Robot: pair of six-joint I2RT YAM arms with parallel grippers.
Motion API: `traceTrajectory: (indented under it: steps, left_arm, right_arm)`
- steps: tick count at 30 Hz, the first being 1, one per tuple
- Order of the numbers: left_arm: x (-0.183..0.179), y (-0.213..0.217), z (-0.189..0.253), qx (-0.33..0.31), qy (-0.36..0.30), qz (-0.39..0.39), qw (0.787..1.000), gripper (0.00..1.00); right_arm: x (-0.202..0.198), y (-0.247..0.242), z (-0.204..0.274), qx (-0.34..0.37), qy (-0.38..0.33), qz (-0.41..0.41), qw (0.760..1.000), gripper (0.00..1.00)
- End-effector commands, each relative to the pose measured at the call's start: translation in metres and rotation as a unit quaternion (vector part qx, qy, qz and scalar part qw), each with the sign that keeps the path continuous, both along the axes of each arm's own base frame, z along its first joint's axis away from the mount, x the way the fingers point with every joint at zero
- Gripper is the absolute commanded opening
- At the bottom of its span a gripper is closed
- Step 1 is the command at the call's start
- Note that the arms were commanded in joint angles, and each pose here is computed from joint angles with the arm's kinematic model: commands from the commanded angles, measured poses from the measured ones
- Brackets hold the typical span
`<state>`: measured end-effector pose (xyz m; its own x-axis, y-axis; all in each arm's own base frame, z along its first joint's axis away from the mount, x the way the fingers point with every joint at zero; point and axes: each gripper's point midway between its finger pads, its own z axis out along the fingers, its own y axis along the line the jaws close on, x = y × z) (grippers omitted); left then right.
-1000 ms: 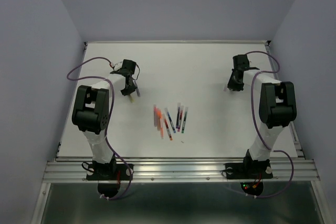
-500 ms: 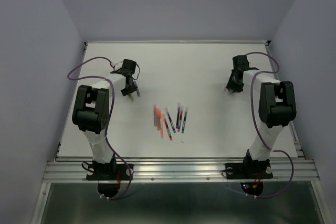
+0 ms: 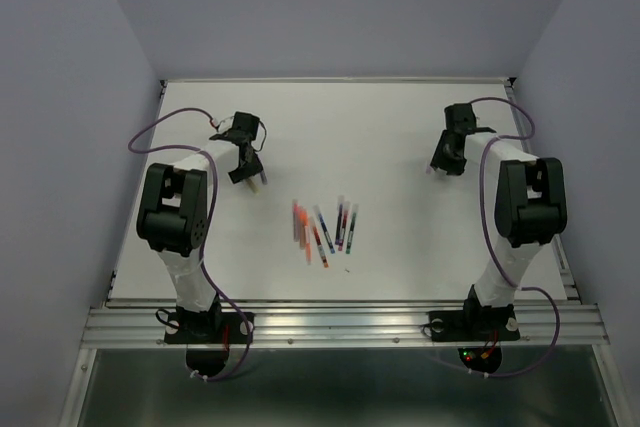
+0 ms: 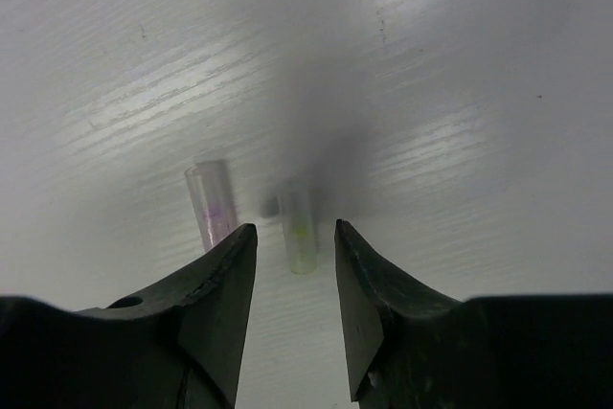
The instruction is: Open the pen caps
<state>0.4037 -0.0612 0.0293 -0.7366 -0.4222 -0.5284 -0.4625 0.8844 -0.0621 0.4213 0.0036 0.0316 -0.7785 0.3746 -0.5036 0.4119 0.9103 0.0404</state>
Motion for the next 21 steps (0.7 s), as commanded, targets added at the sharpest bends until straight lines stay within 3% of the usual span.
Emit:
traceTrajectory:
  steps: [1,5,7,8,9,10,11,17,21]
  left_arm:
    - [0.016,0.000,0.055,-0.006,-0.059,0.002,0.998,0.51]
    - [0.012,0.004,0.088,-0.007,-0.090,0.009,0.996,0.58]
    - [0.008,0.001,0.097,-0.012,-0.101,0.002,0.995,0.69]
    - [0.006,-0.001,0.112,-0.017,-0.118,-0.003,0.993,0.74]
    - [0.003,-0.003,0.116,-0.020,-0.123,-0.007,0.992,0.78]
    - [-0.003,-0.009,0.126,-0.025,-0.135,-0.016,0.990,0.95]
    - [-0.006,-0.012,0.132,-0.026,-0.140,-0.020,0.990,0.99]
    - [-0.046,-0.053,0.144,-0.037,-0.138,-0.080,0.986,0.99]
    - [-0.082,-0.072,0.126,-0.036,-0.098,-0.116,0.988,0.99]
  right_arm:
    - [0.017,-0.006,0.058,-0.009,-0.070,-0.012,0.997,0.45]
    - [0.015,-0.013,0.087,-0.025,-0.097,-0.023,0.995,0.54]
    - [0.011,-0.016,0.104,-0.030,-0.115,-0.027,0.993,0.78]
    - [0.010,-0.016,0.108,-0.029,-0.121,-0.027,0.992,1.00]
    - [0.008,-0.016,0.119,-0.028,-0.134,-0.027,0.990,1.00]
    - [0.006,-0.015,0.122,-0.026,-0.138,-0.025,0.990,1.00]
    - [0.005,-0.014,0.126,-0.024,-0.142,-0.022,0.989,1.00]
    - [0.000,-0.006,0.144,-0.006,-0.167,0.000,0.986,1.00]
    - [-0.001,0.000,0.143,0.005,-0.170,0.016,0.985,1.00]
